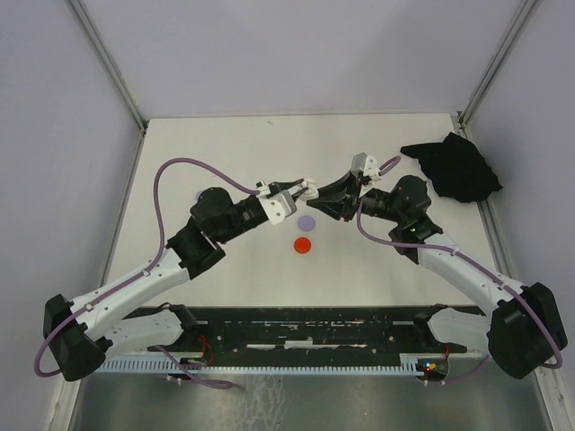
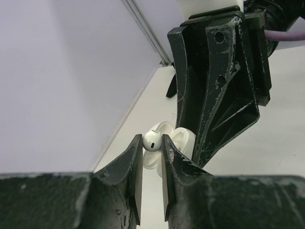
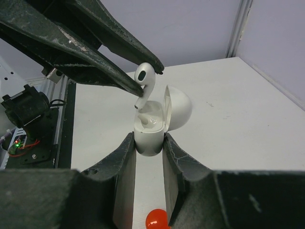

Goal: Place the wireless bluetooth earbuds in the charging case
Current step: Place the earbud in the charging case.

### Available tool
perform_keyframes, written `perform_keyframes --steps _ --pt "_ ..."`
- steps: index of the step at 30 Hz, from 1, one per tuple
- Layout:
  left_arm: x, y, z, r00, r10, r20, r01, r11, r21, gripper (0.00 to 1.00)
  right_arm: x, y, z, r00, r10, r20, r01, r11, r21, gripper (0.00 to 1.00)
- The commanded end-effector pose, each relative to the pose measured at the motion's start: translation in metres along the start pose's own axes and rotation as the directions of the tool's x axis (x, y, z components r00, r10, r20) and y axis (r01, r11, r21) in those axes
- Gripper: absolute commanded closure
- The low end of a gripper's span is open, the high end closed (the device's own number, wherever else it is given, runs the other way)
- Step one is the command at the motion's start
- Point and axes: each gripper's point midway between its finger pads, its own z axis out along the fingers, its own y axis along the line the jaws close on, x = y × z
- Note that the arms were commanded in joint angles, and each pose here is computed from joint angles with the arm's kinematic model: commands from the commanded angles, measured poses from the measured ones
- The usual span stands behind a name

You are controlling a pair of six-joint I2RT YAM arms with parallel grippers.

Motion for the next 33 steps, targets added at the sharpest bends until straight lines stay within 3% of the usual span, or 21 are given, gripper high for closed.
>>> perform_keyframes --steps 1,23,33 --pt "-0.015 0.014 -0.001 0.998 0.065 0.025 -0.064 0.997 -0.043 0.8 -0.021 0.006 0.003 0.997 -0.049 0.055 0.051 0.998 -0.031 0.98" --pt "-0.006 -0.001 -0.005 0.998 0.065 0.002 -0.065 0.998 0.02 0.78 -0.027 0.006 0.002 0.996 -0.054 0.074 0.056 0.998 -0.022 0.98" --pt "-0.007 -0.005 -0.008 0.998 0.061 0.003 -0.061 0.997 0.039 0.65 -0.026 0.005 0.001 0.996 -0.056 0.072 0.057 0.998 -0.012 0.98"
